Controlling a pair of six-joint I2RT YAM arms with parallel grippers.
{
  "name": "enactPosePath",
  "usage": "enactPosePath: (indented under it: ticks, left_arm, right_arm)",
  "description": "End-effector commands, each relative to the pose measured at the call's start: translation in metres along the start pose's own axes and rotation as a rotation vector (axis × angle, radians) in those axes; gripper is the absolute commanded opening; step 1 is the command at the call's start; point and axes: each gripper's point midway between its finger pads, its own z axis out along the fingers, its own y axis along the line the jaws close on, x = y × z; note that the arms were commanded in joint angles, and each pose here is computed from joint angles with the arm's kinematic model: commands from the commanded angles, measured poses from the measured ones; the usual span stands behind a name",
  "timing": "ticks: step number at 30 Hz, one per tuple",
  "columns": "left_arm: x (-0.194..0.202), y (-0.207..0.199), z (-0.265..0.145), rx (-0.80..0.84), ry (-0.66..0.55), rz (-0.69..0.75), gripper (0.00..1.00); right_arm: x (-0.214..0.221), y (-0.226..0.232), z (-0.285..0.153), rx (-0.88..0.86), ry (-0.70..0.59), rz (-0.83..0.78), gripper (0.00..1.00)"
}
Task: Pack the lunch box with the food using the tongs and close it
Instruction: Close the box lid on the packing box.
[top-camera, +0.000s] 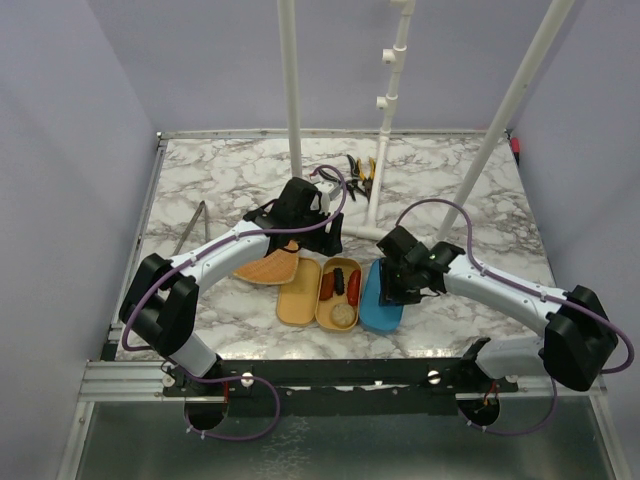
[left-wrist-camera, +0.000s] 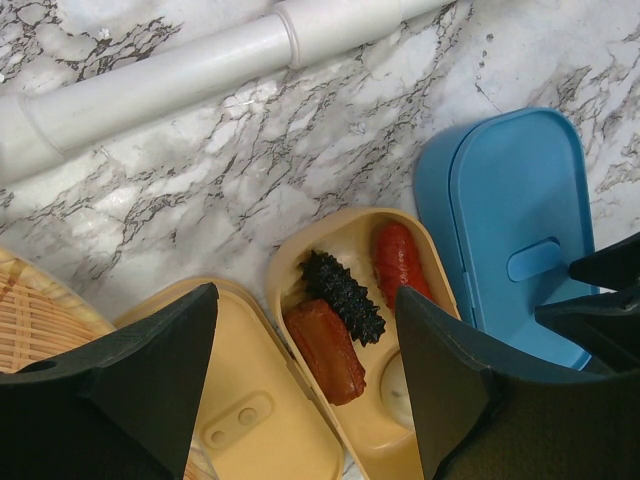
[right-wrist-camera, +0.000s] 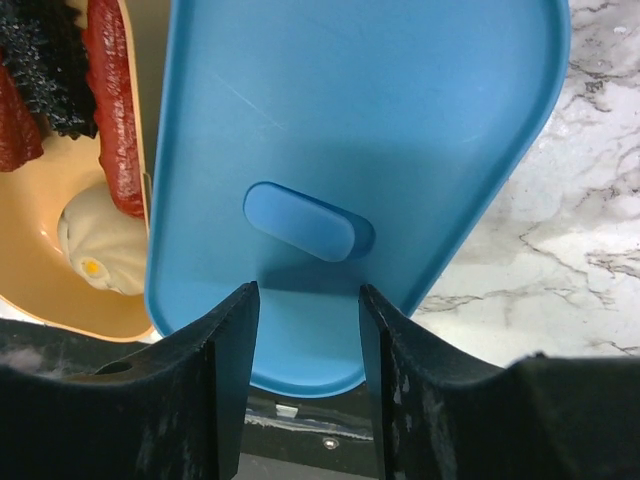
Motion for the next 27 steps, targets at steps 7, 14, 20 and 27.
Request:
enactPosePath:
  ticks: [7, 14, 20, 27]
  left_arm:
    - [0.002, -0.001, 0.0, 0.012, 0.005, 0.005, 0.73]
    - [0.003, -0.001, 0.0, 0.012, 0.007, 0.004, 0.73]
    - [-0.001, 0.0, -0.003, -0.001, -0.008, 0.008, 0.73]
    - [-0.008, 0.003, -0.01, -0.03, -0.04, 0.019, 0.73]
  right_arm:
    - [0.018, -0.03, 0.02, 0.182, 0.038, -0.004, 0.5]
    - [0.028, -0.028, 0.031, 0.198, 0.068, -0.018, 0.5]
    - [0.037, -0.031, 0.041, 0.248, 0.107, -0.039, 0.51]
    - [0.047, -0.039, 0.046, 0.314, 0.134, -0.067, 0.51]
